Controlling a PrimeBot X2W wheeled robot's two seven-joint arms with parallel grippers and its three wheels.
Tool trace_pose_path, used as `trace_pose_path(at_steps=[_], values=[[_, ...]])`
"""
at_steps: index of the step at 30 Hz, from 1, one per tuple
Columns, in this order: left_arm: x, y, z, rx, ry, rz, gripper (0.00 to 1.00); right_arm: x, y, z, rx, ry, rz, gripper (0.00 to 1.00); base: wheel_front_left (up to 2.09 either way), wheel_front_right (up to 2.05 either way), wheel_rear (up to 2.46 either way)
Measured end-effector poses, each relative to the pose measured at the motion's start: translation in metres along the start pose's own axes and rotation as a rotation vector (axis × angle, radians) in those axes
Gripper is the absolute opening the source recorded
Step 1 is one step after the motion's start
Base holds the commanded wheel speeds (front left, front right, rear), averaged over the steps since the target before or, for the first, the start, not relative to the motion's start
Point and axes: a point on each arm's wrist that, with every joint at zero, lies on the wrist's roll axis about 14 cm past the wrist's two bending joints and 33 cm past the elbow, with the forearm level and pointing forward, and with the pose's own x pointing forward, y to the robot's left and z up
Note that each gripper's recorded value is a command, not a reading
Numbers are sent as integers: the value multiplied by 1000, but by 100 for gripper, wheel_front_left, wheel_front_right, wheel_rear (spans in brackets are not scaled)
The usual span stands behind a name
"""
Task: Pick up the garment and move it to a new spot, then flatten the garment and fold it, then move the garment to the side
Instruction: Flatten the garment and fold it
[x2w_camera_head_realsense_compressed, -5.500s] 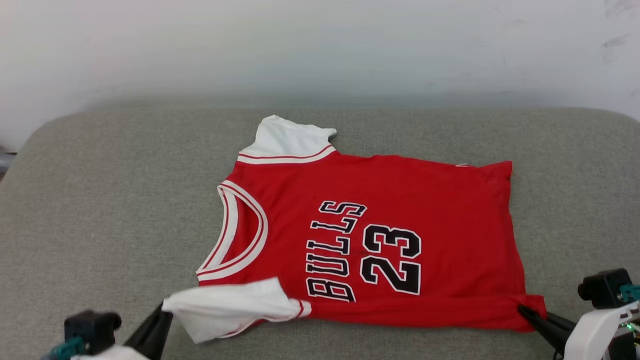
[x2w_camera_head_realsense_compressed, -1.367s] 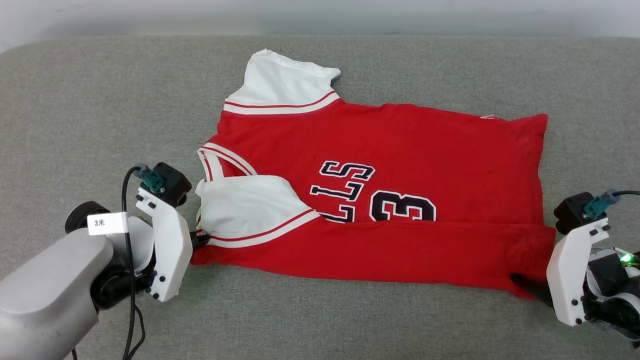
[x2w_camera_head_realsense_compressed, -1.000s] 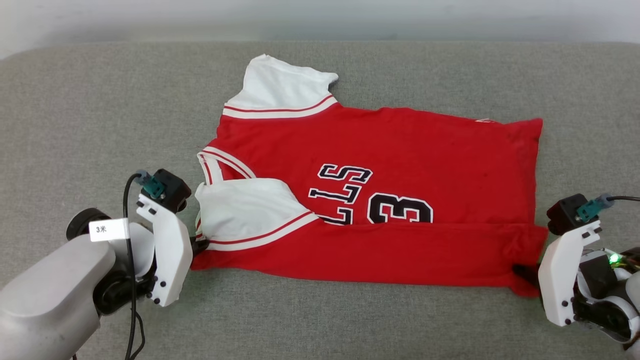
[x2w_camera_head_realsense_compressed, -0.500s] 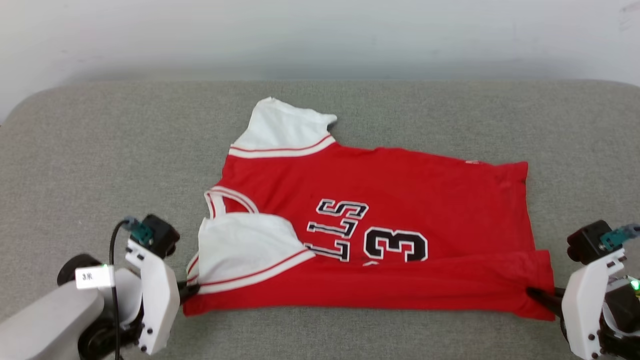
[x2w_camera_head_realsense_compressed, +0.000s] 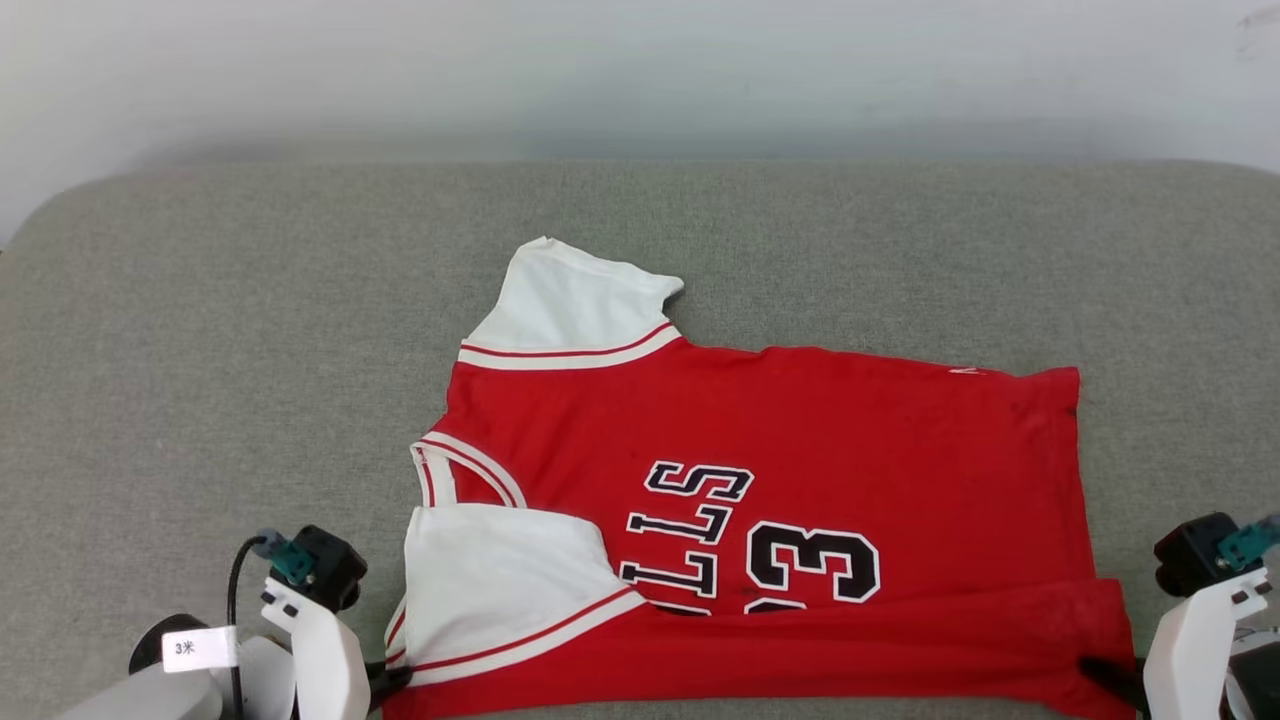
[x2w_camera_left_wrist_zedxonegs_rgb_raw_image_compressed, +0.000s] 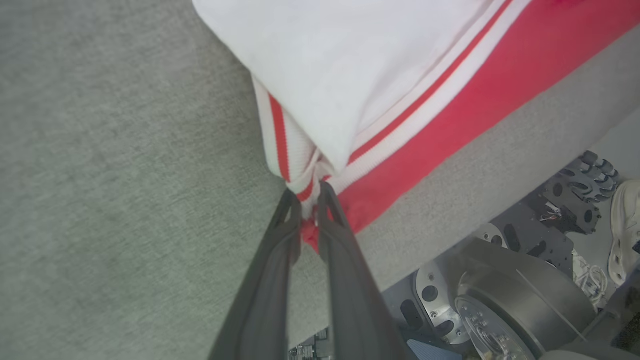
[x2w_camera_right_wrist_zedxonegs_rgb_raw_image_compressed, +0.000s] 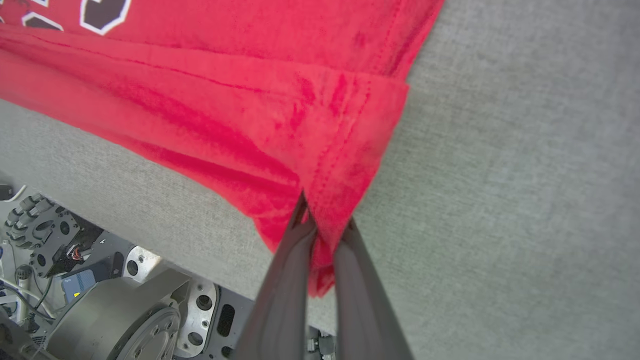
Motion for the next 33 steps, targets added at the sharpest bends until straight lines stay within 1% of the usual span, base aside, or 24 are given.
trace_pose_path(at_steps=[5,6,7,8,11,14,19,23,26,28,33], values=[[9,4,-9,-21,25,7,0,13,1,-14,28,44,-2,0,0,0,0],[10,5,-8,-25,16,12,0,15,2,-14,34,33,1,7,0,0,0],[10,6,-6,-24,1,18,100,16,3,-12,39,17,4,50,0,0,0],[10,8,-4,-28,-14,27,100,17,5,-10,43,-1,8,100,0,0,0],[5,15,5,-16,-69,61,100,14,9,7,39,-94,11,100,0,0,0],[-6,24,25,5,-169,107,100,3,10,33,16,-233,2,100,0,0,0],[-31,44,86,55,-438,207,100,-30,8,97,-21,-591,-50,100,0,0,0],[-48,54,127,119,-601,275,100,-54,13,132,-36,-836,-92,100,0,0,0],[-55,58,157,146,-698,297,100,-71,19,148,-29,-982,-118,100,0,0,0],[-57,58,176,178,-742,307,100,-80,23,152,-27,-1052,-136,100,0,0,0],[-47,58,216,213,-776,279,100,-90,28,155,-14,-1162,-189,100,0,0,0]])
